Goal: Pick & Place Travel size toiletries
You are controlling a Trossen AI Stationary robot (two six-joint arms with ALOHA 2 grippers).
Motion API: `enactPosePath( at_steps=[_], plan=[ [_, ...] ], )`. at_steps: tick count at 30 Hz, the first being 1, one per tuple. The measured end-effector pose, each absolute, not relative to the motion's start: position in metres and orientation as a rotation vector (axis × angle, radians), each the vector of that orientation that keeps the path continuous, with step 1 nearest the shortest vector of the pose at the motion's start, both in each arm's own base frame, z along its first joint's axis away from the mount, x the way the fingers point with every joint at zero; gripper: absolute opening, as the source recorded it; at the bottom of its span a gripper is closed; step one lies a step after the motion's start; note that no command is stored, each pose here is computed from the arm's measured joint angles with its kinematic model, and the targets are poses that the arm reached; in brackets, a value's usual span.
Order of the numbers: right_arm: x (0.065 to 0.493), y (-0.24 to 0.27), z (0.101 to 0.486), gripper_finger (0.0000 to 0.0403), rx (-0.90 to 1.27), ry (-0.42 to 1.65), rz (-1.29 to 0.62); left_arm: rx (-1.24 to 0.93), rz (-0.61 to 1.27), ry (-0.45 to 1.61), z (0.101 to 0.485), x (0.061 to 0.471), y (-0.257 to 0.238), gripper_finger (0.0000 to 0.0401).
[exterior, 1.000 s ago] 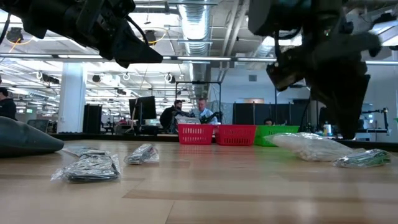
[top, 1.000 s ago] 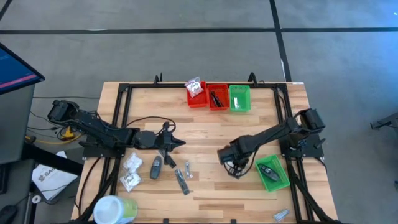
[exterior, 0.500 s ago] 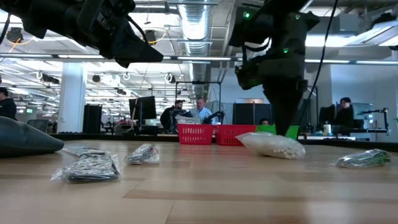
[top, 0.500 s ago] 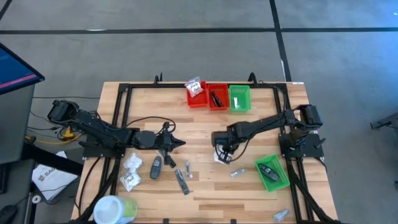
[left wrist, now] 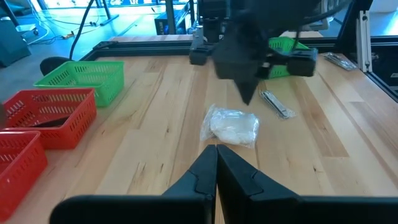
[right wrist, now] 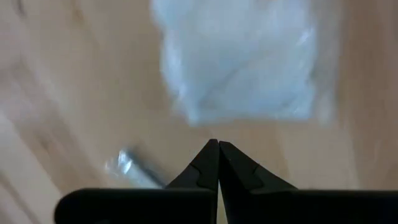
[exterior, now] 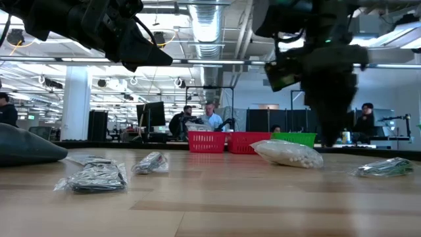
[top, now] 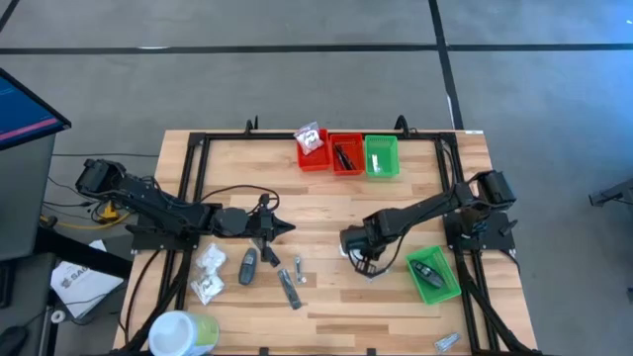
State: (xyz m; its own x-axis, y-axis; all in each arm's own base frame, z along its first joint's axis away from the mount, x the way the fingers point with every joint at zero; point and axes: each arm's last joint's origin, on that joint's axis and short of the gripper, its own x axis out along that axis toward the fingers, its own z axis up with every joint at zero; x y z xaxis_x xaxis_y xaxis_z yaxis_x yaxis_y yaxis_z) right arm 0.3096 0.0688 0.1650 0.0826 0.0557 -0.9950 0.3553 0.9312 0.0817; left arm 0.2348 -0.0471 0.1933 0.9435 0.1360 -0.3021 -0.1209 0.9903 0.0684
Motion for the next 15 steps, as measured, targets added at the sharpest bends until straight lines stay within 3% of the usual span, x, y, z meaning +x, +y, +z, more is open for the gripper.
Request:
enactPosePath(
  at_steps=[15],
  plan=[
    [0.302,0.056,0.153,0.0000,0.428,1.534,-0.277,0.042,0.132,0.308,0.194,0.235,-0.047,0.0002]
  ],
)
